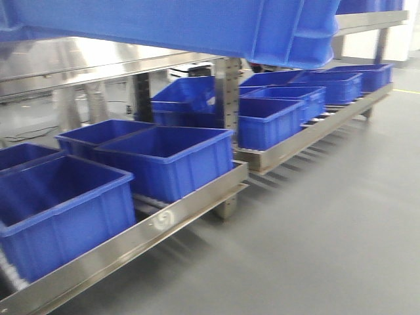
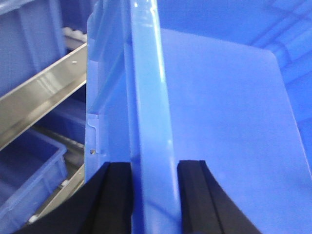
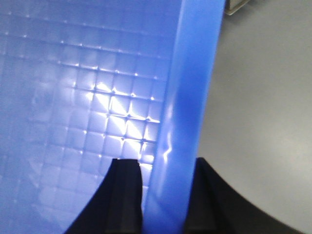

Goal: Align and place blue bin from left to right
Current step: 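Turn the base away from the rack carrying the bin in both grippers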

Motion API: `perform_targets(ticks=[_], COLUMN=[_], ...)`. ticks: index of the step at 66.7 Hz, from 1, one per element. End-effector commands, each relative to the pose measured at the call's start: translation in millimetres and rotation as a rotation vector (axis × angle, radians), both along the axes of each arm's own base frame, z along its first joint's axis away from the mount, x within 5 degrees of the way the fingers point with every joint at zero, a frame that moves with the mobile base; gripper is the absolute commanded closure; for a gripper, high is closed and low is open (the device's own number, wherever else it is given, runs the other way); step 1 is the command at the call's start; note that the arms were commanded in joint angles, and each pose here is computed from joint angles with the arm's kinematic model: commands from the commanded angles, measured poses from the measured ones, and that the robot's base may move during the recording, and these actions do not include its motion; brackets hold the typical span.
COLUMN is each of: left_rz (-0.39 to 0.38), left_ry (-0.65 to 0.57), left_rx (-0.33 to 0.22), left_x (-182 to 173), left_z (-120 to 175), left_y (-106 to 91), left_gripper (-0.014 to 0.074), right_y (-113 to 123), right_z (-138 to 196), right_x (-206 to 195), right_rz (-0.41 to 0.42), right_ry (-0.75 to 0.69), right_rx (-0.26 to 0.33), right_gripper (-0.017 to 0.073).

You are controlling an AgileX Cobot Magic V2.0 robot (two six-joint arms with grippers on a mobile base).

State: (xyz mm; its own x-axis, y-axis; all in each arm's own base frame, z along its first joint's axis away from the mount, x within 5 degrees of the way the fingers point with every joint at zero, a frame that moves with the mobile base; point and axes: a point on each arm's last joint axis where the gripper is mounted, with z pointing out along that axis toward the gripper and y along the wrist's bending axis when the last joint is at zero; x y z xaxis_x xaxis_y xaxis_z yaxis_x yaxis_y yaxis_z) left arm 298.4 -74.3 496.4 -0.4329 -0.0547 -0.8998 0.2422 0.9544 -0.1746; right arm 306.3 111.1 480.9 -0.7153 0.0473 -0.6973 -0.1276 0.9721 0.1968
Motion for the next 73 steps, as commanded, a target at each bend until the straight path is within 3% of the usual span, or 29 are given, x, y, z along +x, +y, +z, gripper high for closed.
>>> perform_targets(ticks=[1,73], left_rz=[-0.03,-0.03], left_ry=[-0.203,-0.203], left_rx=[-0.162,-0.162], left_x=[-8.6,-8.6], left_z=[30.8,30.8], left_y=[-7.9,-7.9], left_gripper=[0.0704,0.0704], right_y=[11.5,11.5], right_z=[16.1,16.1], right_x=[-5.7,-5.7], right_rz=[0.075,0.075], right_ry=[-0.097,-0.097], right_rx=[0.101,0.101], right_gripper=[0.0619,0.0619])
